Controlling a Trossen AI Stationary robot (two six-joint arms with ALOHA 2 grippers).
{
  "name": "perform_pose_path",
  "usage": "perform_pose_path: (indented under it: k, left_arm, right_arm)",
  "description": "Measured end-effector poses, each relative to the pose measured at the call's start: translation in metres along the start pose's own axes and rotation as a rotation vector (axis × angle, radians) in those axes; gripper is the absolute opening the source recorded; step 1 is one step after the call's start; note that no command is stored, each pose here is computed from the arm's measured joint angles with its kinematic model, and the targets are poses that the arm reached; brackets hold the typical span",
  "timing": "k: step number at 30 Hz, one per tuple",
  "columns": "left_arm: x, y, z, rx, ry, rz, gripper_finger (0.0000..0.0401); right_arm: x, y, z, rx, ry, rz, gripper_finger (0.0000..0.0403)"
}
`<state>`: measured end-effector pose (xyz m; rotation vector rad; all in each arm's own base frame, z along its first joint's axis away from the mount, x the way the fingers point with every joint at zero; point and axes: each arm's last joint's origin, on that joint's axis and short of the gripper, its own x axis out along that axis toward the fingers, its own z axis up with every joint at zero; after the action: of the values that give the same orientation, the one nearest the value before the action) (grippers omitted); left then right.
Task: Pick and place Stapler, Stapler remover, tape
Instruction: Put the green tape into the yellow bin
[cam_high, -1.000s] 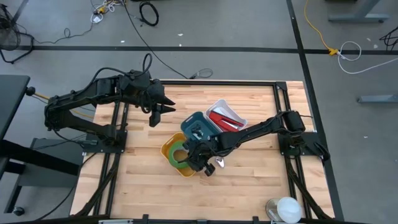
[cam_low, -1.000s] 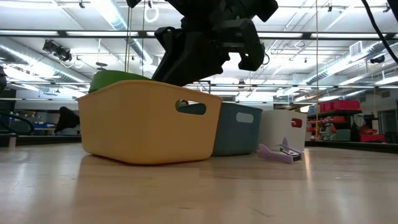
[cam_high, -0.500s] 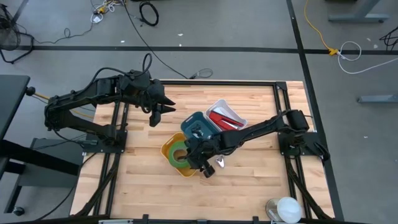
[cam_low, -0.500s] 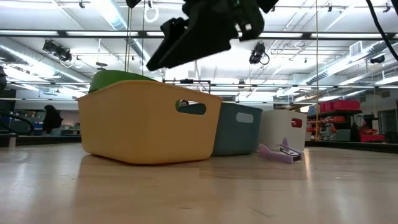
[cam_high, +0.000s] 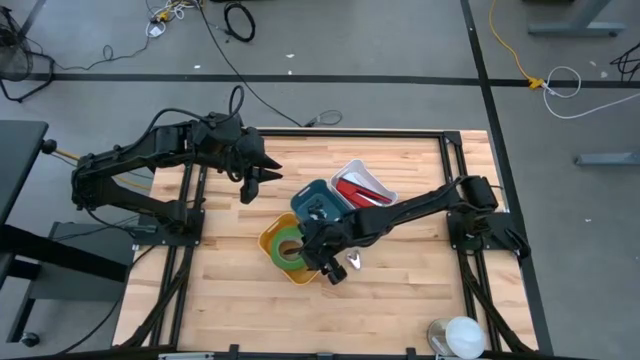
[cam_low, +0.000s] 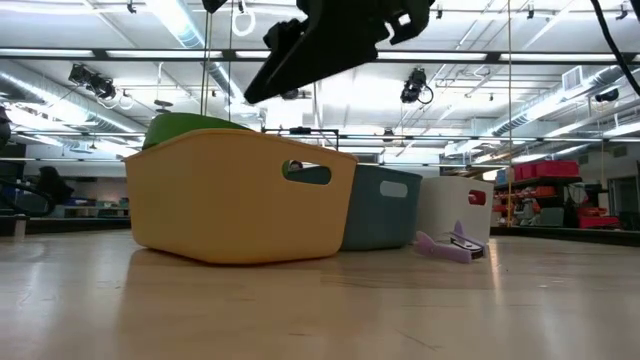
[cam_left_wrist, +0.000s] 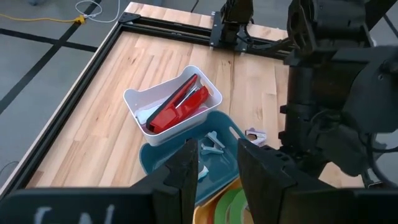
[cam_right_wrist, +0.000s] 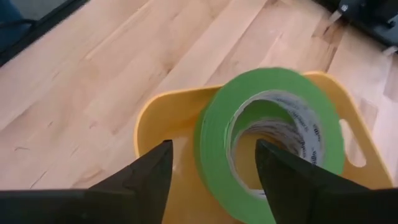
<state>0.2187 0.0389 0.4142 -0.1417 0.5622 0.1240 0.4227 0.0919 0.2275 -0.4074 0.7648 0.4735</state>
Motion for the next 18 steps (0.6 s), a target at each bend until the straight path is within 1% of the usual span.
perform_pose_path:
  k: [5, 15, 18]
  left_arm:
    - [0.0, 0.0, 0.0, 0.0, 0.0, 0.0, 0.0115]
    - [0.0, 0.0, 0.001, 0.0, -0.013, 0.018, 0.0115]
    - [0.0, 0.001, 0.001, 0.0, -0.012, 0.019, 0.0115]
  right_arm:
    - [0.007, 0.0, -0.003, 0.001, 0.009, 0.0, 0.0224]
    - [0.038, -0.001, -0.014, 0.004, 0.014, 0.0, 0.0223]
    - [0.043, -0.001, -0.017, 0.023, 0.026, 0.005, 0.0223]
